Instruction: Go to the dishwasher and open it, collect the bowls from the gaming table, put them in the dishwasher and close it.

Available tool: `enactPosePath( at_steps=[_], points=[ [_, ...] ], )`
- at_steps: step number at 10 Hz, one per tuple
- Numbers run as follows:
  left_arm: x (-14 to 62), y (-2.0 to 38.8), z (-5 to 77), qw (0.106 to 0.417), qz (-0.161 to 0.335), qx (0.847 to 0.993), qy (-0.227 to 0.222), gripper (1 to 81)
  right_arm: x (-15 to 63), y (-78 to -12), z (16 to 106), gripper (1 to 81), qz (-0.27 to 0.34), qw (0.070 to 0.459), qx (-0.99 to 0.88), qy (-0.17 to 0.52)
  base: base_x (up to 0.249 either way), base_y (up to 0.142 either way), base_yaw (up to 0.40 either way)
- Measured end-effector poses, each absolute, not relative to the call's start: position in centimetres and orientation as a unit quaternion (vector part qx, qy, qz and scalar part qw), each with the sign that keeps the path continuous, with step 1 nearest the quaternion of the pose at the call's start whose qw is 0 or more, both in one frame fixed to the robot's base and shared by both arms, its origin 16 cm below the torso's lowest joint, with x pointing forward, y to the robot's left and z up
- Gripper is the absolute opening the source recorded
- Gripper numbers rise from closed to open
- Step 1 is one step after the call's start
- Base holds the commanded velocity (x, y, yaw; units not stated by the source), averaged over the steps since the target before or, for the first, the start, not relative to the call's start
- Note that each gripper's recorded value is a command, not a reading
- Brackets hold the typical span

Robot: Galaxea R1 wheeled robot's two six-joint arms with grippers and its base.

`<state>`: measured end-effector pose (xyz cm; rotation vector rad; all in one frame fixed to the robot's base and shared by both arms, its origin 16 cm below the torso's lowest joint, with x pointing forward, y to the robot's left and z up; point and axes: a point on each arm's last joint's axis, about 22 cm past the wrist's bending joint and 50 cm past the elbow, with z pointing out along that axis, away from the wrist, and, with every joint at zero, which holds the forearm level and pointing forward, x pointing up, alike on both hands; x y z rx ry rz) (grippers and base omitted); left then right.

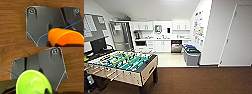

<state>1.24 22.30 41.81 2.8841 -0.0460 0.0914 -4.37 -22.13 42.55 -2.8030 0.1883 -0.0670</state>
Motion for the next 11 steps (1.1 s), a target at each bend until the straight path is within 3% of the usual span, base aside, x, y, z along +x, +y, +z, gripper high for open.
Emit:
enactPosePath(
  at_steps=[11],
  points=[
    [1.19,22.78,41.79,0.125,0.031,0.992,-0.016,1.0,-4.33,-21.89,42.54,1.0,-0.024,0.166,-0.984,0.066,0.176,0.0,0.0]
  ],
)
